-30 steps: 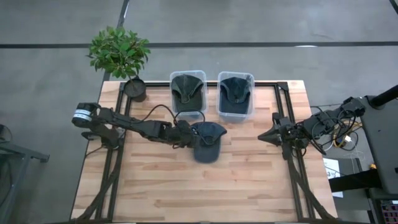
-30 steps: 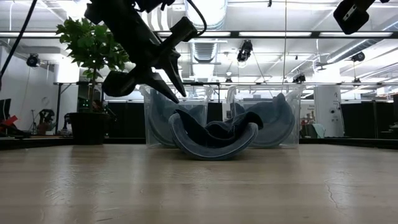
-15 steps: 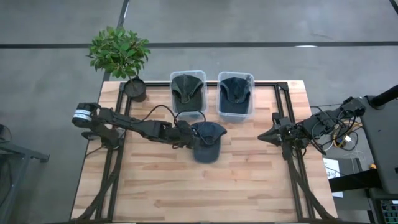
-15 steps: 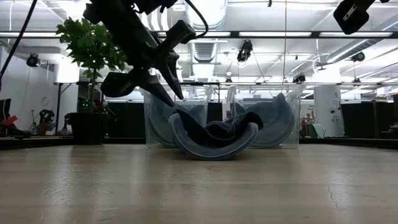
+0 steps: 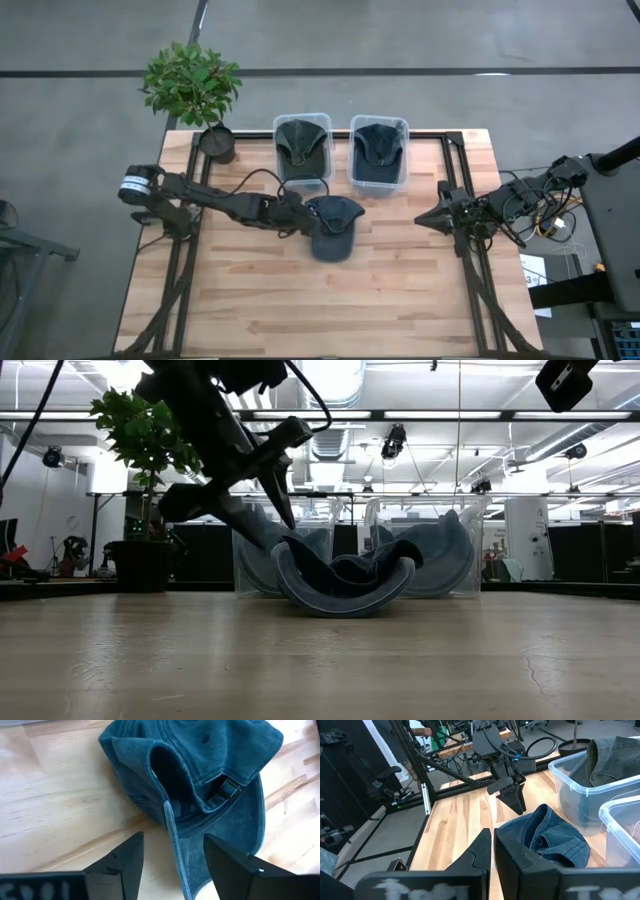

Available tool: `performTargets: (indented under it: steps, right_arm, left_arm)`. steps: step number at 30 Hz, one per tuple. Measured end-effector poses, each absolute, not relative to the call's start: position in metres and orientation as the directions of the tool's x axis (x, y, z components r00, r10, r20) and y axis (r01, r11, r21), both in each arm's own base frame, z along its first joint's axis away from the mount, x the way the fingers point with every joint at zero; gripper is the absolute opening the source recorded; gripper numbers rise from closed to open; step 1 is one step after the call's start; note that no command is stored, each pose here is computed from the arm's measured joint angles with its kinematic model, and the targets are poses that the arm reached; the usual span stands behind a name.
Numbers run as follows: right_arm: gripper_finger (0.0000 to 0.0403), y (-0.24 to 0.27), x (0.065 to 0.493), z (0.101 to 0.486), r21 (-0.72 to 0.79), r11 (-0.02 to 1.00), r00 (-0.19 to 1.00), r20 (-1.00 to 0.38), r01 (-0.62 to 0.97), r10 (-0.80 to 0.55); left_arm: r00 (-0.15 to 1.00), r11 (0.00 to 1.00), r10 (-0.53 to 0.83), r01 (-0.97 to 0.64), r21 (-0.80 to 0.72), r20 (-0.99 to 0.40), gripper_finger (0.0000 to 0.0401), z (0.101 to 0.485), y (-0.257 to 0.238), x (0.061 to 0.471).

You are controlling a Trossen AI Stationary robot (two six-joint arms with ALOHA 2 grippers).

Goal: Pick & Place hat
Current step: Put the blue cap into the right transparent bin

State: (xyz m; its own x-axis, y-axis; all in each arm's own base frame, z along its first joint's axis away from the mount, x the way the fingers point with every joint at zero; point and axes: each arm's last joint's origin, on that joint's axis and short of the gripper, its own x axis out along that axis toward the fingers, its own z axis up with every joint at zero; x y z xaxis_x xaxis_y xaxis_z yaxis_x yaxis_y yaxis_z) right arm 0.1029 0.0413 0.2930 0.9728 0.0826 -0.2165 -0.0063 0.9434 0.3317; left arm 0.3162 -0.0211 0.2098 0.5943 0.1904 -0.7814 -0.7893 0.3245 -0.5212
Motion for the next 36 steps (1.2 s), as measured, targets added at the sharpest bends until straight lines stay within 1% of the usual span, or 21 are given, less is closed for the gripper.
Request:
performTargets:
  steps: [6, 11, 14, 21, 25, 27, 29, 32, 33, 34, 36]
  right_arm:
    - [0.0018, 0.041, 0.103, 0.293, 0.332, 0.943, 0.973, -0.217, -0.005, 0.082]
    - [0.0018, 0.041, 0.103, 0.293, 0.332, 0.943, 0.973, -0.218, -0.005, 0.081]
    - [0.0018, 0.041, 0.103, 0.293, 0.338, 0.941, 0.972, -0.219, -0.003, 0.081]
    - [0.0018, 0.041, 0.103, 0.293, 0.344, 0.939, 0.972, -0.219, -0.001, 0.081]
    - [0.0018, 0.041, 0.103, 0.293, 0.345, 0.939, 0.972, -0.22, 0.0, 0.081]
    - [0.0018, 0.041, 0.103, 0.292, 0.344, 0.939, 0.972, -0.222, 0.0, 0.081]
    - [0.0018, 0.041, 0.103, 0.292, 0.343, 0.939, 0.971, -0.224, 0.001, 0.08]
    - [0.0018, 0.041, 0.103, 0.292, 0.341, 0.94, 0.971, -0.227, 0.005, 0.077]
    - [0.0018, 0.041, 0.103, 0.292, 0.34, 0.94, 0.971, -0.228, 0.006, 0.076]
    - [0.0018, 0.041, 0.103, 0.292, 0.34, 0.94, 0.971, -0.227, 0.008, 0.074]
    - [0.0018, 0.041, 0.103, 0.292, 0.339, 0.941, 0.971, -0.227, 0.008, 0.074]
  left_arm:
    - [0.58, 0.314, 0.184, -0.8, -0.512, -0.793, 0.0202, 0.203, -0.02, 0.319]
    - [0.621, 0.312, 0.172, -0.77, -0.556, -0.764, 0.0202, 0.201, -0.021, 0.331]
    - [0.595, 0.314, 0.172, -0.788, -0.529, -0.785, 0.0202, 0.193, -0.019, 0.337]
    - [0.551, 0.293, 0.109, -0.813, -0.503, -0.827, 0.0202, 0.174, -0.017, 0.345]
    - [0.545, 0.278, 0.091, -0.818, -0.504, -0.834, 0.0196, 0.171, -0.017, 0.347]
    - [0.533, 0.279, 0.081, -0.823, -0.495, -0.842, 0.0179, 0.171, -0.017, 0.346]
    - [0.516, 0.279, 0.073, -0.832, -0.48, -0.853, 0.0146, 0.169, -0.017, 0.345]
    - [0.474, 0.279, 0.074, -0.854, -0.438, -0.877, 0.0071, 0.167, -0.017, 0.34]
    - [0.478, 0.282, 0.073, -0.852, -0.442, -0.875, 0.0041, 0.168, -0.018, 0.34]
    - [0.486, 0.285, 0.075, -0.847, -0.448, -0.871, 0.0023, 0.17, -0.018, 0.34]
    - [0.496, 0.289, 0.074, -0.841, -0.458, -0.865, 0.0014, 0.173, -0.019, 0.34]
